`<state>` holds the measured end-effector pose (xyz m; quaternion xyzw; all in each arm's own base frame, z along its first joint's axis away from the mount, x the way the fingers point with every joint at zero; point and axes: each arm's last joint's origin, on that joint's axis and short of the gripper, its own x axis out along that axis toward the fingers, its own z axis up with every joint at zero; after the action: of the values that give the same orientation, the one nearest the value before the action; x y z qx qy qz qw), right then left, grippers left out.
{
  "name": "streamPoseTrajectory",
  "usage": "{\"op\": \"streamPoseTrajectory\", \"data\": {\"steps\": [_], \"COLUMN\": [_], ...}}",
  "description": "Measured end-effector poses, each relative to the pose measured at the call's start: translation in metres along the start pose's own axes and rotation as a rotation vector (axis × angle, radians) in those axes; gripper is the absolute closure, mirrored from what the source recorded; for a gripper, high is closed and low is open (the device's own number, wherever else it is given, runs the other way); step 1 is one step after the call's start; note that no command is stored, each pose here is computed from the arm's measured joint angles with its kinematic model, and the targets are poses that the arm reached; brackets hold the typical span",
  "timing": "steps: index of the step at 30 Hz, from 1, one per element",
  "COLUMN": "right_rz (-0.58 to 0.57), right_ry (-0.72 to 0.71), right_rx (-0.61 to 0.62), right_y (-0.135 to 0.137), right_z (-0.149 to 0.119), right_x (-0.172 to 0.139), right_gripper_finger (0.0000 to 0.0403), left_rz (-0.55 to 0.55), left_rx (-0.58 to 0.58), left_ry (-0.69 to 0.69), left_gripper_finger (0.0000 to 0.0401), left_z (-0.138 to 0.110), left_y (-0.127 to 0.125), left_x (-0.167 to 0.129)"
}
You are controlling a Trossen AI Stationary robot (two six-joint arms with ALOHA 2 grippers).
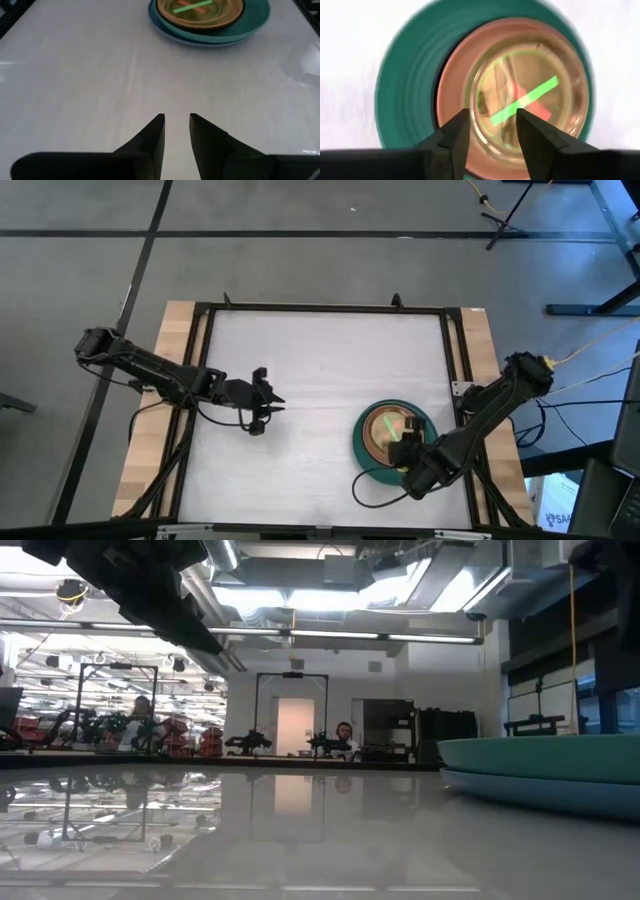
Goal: Stack plastic plates
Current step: Stack the light green plate on top of the light pink plate, then return to Home Position
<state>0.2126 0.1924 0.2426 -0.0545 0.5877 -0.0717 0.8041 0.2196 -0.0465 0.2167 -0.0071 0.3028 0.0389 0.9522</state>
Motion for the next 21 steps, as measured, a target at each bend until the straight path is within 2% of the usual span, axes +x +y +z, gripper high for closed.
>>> {"op": "streamPoseTrajectory", "data": {"steps": [5, 11, 16, 18, 21], "right_rz": [-0.062, -0.096, -0.002, 0.031, 0.070], "right_ry": [-0.122, -0.178, -0.284, -0.363, -0.507], "right_rx": [-0.093, -0.178, -0.159, -0.145, -0.106], "right_y": [-0.005, -0.018, -0.048, -0.063, -0.087], "right_z": [0.004, 0.011, 0.010, 0.004, -0.009], "right_x": [-0.010, -0.011, -0.005, -0.004, -0.001], "right_gripper_finger": [0.0234, 0.0233, 0.0233, 0.0233, 0.0233], "left_rz": [-0.031, -0.050, -0.083, -0.088, -0.065], "left_rx": [0.050, 0.141, 0.173, 0.165, 0.141], "left_ry": [-0.047, -0.070, -0.112, -0.182, -0.231], "left_gripper_finger": [0.0318, 0.0318, 0.0321, 0.0325, 0.0333], "left_z": [0.003, 0.003, 0.003, 0.002, -0.011], "left_y": [-0.008, -0.016, -0.006, -0.002, 0.009], "left_x": [0.006, 0.015, 0.008, 0.001, -0.007]}}
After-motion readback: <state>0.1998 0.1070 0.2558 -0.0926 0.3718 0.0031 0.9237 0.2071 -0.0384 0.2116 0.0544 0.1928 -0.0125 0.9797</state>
